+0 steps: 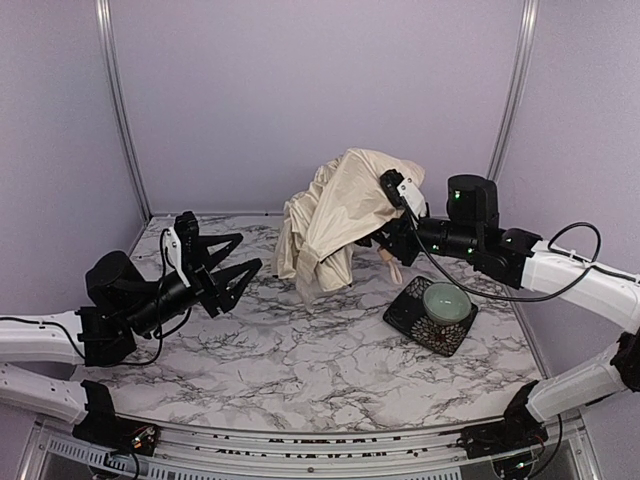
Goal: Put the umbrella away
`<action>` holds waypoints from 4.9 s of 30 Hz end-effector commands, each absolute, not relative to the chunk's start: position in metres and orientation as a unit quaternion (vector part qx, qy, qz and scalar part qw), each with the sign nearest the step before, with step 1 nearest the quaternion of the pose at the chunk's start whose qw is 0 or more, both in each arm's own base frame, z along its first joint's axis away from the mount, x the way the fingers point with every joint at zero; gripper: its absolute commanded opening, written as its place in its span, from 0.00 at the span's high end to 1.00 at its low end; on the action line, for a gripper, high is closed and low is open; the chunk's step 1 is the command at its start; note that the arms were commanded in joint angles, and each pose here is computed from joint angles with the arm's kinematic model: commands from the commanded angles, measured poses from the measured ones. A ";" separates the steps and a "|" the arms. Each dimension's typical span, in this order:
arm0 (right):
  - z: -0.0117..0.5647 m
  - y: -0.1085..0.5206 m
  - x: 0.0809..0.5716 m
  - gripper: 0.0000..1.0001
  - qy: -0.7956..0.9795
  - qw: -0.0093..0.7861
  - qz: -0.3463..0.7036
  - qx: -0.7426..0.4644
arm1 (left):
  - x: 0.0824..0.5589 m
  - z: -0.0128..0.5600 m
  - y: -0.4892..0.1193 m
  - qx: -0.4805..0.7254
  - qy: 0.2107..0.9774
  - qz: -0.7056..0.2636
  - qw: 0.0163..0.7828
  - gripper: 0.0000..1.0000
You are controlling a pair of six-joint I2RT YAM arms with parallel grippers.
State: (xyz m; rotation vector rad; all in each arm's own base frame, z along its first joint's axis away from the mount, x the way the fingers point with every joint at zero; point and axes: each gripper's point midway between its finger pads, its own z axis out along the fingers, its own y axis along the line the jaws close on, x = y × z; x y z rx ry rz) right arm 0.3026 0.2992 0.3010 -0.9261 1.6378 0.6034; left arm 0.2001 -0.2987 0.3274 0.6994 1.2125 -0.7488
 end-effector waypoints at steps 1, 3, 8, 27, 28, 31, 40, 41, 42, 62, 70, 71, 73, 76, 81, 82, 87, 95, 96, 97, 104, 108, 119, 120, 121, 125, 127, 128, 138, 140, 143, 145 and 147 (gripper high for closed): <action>0.371 0.297 0.302 1.00 0.636 0.624 0.274 -0.362 | 0.203 0.310 -0.319 0.327 0.561 -0.360 0.670 0.45; 0.369 0.298 0.303 1.00 0.637 0.622 0.276 -0.363 | 0.202 0.311 -0.331 0.339 0.557 -0.375 0.659 0.52; 0.365 0.302 0.304 1.00 0.639 0.613 0.277 -0.372 | 0.162 0.318 -0.362 0.428 0.484 -0.435 0.627 0.55; 0.383 0.323 0.274 1.00 0.585 0.581 0.316 -0.471 | 0.154 0.295 -0.387 0.496 0.438 -0.421 0.621 0.37; 0.386 0.323 0.274 1.00 0.583 0.583 0.316 -0.471 | 0.152 0.293 -0.391 0.499 0.438 -0.431 0.611 0.37; 0.390 0.324 0.273 1.00 0.578 0.585 0.317 -0.472 | 0.147 0.289 -0.400 0.506 0.436 -0.453 0.590 0.40; 0.399 0.315 0.277 1.00 0.583 0.602 0.294 -0.460 | 0.142 0.271 -0.394 0.511 0.447 -0.450 0.580 1.00; 0.401 0.311 0.281 1.00 0.590 0.607 0.283 -0.451 | 0.142 0.268 -0.390 0.513 0.449 -0.444 0.582 1.00; 0.403 0.305 0.286 1.00 0.598 0.612 0.271 -0.442 | 0.142 0.264 -0.386 0.513 0.451 -0.437 0.584 1.00; 0.437 0.264 0.248 1.00 0.591 0.605 0.225 -0.484 | 0.207 0.183 -0.336 0.526 0.563 -0.303 0.562 1.00; 0.433 0.214 0.301 1.00 0.675 0.633 0.064 -0.374 | 0.162 0.204 -0.341 0.562 0.525 -0.394 0.504 1.00; 0.432 0.209 0.306 1.00 0.683 0.631 0.049 -0.364 | 0.157 0.211 -0.339 0.563 0.516 -0.400 0.506 1.00; 0.426 0.197 0.316 1.00 0.701 0.625 0.011 -0.343 | 0.149 0.229 -0.334 0.563 0.494 -0.410 0.520 1.00; 0.418 0.184 0.325 1.00 0.718 0.615 -0.029 -0.325 | 0.139 0.257 -0.327 0.562 0.461 -0.415 0.548 1.00; 0.420 0.227 0.269 1.00 0.646 0.605 0.107 -0.453 | 0.169 0.256 -0.314 0.554 0.477 -0.316 0.605 1.00; 0.422 0.233 0.257 1.00 0.631 0.602 0.133 -0.471 | 0.179 0.250 -0.311 0.552 0.490 -0.299 0.605 1.00; 0.435 0.241 0.229 1.00 0.591 0.605 0.185 -0.500 | 0.199 0.213 -0.322 0.574 0.530 -0.297 0.548 1.00; 0.432 0.262 0.173 1.00 0.525 0.538 0.301 -0.587 | 0.226 0.186 -0.335 0.583 0.556 -0.274 0.525 1.00; 0.427 0.263 0.167 1.00 0.520 0.526 0.314 -0.596 | 0.230 0.186 -0.335 0.583 0.557 -0.271 0.526 1.00; 0.422 0.264 0.163 1.00 0.516 0.518 0.322 -0.602 | 0.234 0.185 -0.335 0.582 0.557 -0.267 0.528 1.00; 0.382 0.275 0.149 1.00 0.539 0.454 0.362 -0.610 | 0.279 0.174 -0.330 0.568 0.577 -0.222 0.543 1.00; 0.354 0.299 0.141 1.00 0.555 0.421 0.353 -0.624 | 0.305 0.169 -0.343 0.570 0.581 -0.211 0.542 1.00; 0.353 0.331 0.186 1.00 0.592 0.515 0.283 -0.551 | 0.328 0.142 -0.367 0.562 0.599 -0.282 0.496 1.00; 0.360 0.325 0.202 1.00 0.602 0.539 0.267 -0.524 | 0.322 0.140 -0.368 0.562 0.601 -0.290 0.489 1.00; 0.366 0.318 0.215 1.00 0.610 0.558 0.257 -0.500 | 0.314 0.134 -0.368 0.563 0.604 -0.295 0.480 1.00; 0.386 0.289 0.260 1.00 0.637 0.602 0.239 -0.418 | 0.271 0.126 -0.378 0.581 0.597 -0.309 0.459 1.00; 0.396 0.283 0.265 1.00 0.628 0.620 0.236 -0.407 | 0.251 0.127 -0.379 0.589 0.590 -0.314 0.454 0.96; 0.400 0.282 0.263 1.00 0.619 0.629 0.236 -0.407 | 0.243 0.129 -0.379 0.592 0.586 -0.317 0.453 0.91; 0.411 0.273 0.255 1.00 0.598 0.648 0.221 -0.417 | 0.208 0.184 -0.340 0.574 0.549 -0.325 0.514 0.36; 0.411 0.272 0.254 1.00 0.597 0.649 0.220 -0.417 | 0.203 0.199 -0.331 0.568 0.536 -0.328 0.531 0.34; 0.412 0.271 0.253 1.00 0.597 0.650 0.217 -0.417 | 0.200 0.223 -0.315 0.544 0.518 -0.335 0.569 0.32; 0.412 0.270 0.254 1.00 0.599 0.650 0.215 -0.416 | 0.199 0.241 -0.306 0.520 0.510 -0.342 0.594 0.31; 0.412 0.269 0.254 1.00 0.599 0.650 0.213 -0.416 | 0.197 0.264 -0.301 0.489 0.503 -0.358 0.616 0.30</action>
